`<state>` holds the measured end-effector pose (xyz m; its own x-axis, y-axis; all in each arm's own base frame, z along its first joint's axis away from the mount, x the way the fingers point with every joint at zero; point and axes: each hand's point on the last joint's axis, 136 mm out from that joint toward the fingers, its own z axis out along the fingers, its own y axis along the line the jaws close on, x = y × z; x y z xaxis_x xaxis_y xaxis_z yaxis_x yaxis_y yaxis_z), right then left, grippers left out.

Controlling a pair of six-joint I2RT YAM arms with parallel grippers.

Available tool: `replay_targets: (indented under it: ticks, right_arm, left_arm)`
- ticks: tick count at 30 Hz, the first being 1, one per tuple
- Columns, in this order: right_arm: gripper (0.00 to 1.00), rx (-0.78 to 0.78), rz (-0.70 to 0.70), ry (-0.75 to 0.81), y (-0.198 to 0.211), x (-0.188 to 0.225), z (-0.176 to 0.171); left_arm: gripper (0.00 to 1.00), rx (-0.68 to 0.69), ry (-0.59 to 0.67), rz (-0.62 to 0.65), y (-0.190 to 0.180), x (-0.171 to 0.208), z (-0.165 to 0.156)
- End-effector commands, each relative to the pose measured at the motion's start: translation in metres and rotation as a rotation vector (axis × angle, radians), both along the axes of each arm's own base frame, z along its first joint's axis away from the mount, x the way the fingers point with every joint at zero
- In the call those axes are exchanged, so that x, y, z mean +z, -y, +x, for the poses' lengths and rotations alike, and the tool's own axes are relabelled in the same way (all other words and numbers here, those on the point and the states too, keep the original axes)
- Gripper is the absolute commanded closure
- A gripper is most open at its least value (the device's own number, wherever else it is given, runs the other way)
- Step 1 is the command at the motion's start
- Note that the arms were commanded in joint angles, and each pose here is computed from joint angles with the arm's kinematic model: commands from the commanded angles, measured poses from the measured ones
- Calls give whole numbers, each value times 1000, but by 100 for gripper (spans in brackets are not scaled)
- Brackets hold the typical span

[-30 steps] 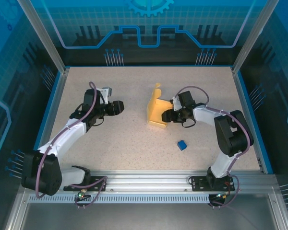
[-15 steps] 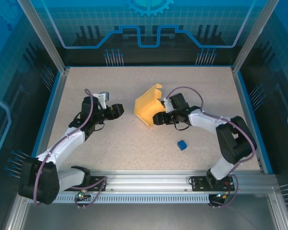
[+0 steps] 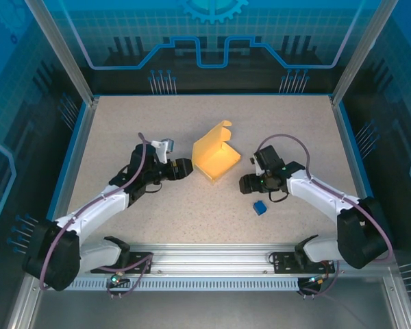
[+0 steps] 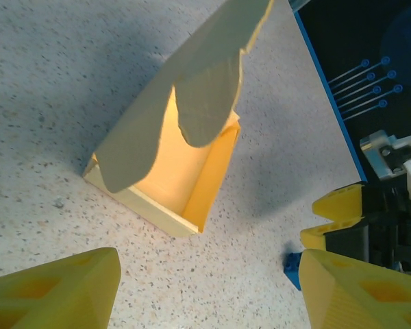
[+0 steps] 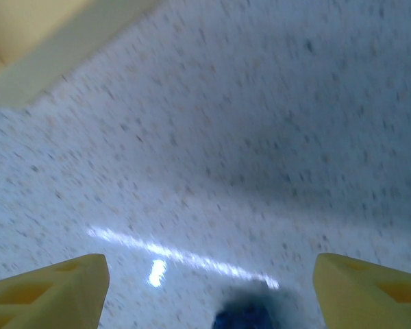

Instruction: Fold the paper box

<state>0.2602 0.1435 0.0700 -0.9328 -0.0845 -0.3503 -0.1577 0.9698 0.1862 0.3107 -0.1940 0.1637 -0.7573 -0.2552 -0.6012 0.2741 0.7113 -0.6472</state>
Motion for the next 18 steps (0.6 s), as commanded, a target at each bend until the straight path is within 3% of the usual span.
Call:
replay_targets:
  ticks: [1,9,18]
  right_arm:
    - [19,-42,-40,-113,16,-13,-34]
    - [17,6,-98,-198,14,-30,-59]
    - [25,97,-222,-191,9,-35,-65]
  left_arm:
    - [29,-54,-14,-8,8,-6,-6]
    - [29,-72,-27,0,10,-14,-4]
    - [29,-68,-23,16,8,-16,-4]
